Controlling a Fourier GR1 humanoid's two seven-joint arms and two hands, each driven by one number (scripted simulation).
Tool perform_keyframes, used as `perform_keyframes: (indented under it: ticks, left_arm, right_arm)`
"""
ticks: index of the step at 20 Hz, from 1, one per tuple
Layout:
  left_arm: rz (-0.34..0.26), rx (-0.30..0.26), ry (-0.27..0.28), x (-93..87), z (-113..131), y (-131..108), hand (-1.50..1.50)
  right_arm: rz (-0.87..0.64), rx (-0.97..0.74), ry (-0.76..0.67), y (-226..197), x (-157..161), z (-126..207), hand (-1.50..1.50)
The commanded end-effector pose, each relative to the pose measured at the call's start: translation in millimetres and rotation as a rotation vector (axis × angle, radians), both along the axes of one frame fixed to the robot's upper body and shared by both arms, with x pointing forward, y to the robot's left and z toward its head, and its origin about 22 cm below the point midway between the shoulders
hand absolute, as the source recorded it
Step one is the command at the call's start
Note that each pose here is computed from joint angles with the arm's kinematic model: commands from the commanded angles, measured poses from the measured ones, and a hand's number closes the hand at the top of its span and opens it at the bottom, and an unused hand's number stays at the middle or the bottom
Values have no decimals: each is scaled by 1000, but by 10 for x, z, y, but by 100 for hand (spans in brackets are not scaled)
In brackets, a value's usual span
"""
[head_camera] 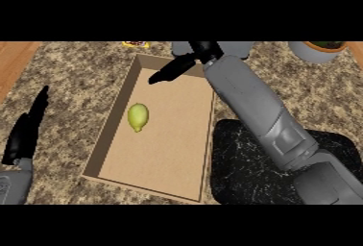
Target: Pick the lemon from the tray and place it in the cardboard box
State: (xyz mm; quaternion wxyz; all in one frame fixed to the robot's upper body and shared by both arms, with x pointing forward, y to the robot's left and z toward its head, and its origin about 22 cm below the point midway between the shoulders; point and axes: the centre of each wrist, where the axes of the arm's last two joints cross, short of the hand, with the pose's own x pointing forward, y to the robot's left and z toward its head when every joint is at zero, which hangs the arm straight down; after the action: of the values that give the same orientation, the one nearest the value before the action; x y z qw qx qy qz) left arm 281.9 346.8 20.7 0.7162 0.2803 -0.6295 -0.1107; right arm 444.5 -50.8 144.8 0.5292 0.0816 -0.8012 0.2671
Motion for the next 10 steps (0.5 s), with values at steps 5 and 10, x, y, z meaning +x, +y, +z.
perform_keyframes:
  ticks: [5, 10]
  left_arm:
    - [-1, 2, -1, -41, -41, -11, 0]
    - [4, 0, -3, -121, 47, 100, 0]
  right_arm:
    - [-106, 43, 20, -1140, 302, 60, -150]
    - [-105, 11, 1, -1769, 325, 148, -150]
